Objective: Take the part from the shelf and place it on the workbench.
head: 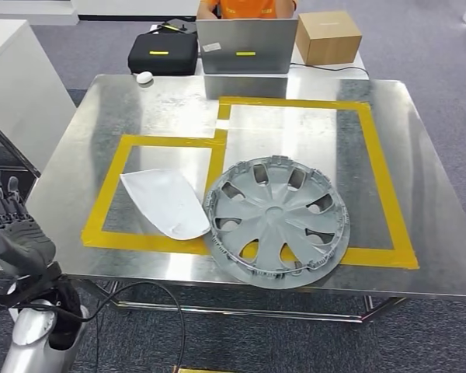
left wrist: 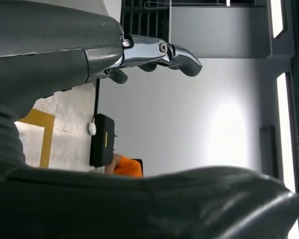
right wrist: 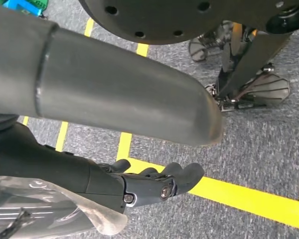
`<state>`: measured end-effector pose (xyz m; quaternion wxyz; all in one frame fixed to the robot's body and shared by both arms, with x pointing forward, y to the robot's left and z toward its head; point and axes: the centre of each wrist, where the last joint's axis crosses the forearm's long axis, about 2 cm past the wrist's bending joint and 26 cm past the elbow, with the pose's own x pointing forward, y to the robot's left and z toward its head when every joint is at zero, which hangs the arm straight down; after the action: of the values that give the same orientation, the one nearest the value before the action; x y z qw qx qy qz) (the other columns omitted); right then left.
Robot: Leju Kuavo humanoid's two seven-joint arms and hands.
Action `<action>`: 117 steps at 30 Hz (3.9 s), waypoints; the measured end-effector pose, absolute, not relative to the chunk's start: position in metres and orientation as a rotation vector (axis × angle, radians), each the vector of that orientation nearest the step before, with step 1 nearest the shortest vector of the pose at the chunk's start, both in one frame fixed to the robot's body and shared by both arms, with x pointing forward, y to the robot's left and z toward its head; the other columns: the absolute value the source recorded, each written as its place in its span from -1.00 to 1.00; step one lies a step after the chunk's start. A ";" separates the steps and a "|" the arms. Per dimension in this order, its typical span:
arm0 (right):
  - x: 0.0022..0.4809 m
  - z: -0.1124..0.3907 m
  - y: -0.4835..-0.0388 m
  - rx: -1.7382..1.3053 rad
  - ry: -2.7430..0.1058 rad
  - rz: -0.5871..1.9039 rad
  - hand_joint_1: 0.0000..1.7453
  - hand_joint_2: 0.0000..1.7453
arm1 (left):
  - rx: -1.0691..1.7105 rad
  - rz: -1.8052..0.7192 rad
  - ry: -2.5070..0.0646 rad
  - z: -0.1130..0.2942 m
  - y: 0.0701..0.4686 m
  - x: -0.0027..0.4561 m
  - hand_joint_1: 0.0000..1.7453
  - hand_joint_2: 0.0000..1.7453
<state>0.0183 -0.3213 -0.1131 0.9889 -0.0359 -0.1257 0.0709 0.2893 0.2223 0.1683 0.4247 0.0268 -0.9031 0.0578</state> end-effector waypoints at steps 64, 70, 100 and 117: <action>0.030 -0.112 -0.316 -0.114 -0.261 0.163 -1.00 -1.00 | 0.387 0.271 -2.266 0.161 0.276 0.264 -1.00 -1.00; 0.029 -0.112 -0.316 -0.113 -0.262 0.163 -1.00 -1.00 | 0.371 0.257 -2.271 0.161 0.276 0.264 -1.00 -1.00; 0.030 -0.112 -0.318 -0.088 -0.264 0.137 -1.00 -1.00 | 0.346 0.202 -2.278 0.161 0.274 0.263 -1.00 -1.00; 0.032 -0.112 -0.320 -0.098 -0.256 0.149 -1.00 -1.00 | 0.315 0.176 -2.263 0.161 0.273 0.264 -1.00 -1.00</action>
<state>0.0319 -0.3200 -0.1119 0.9878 -0.0487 -0.1276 0.0742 0.2638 0.2726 0.1606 0.4122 0.1253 -0.8997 0.0698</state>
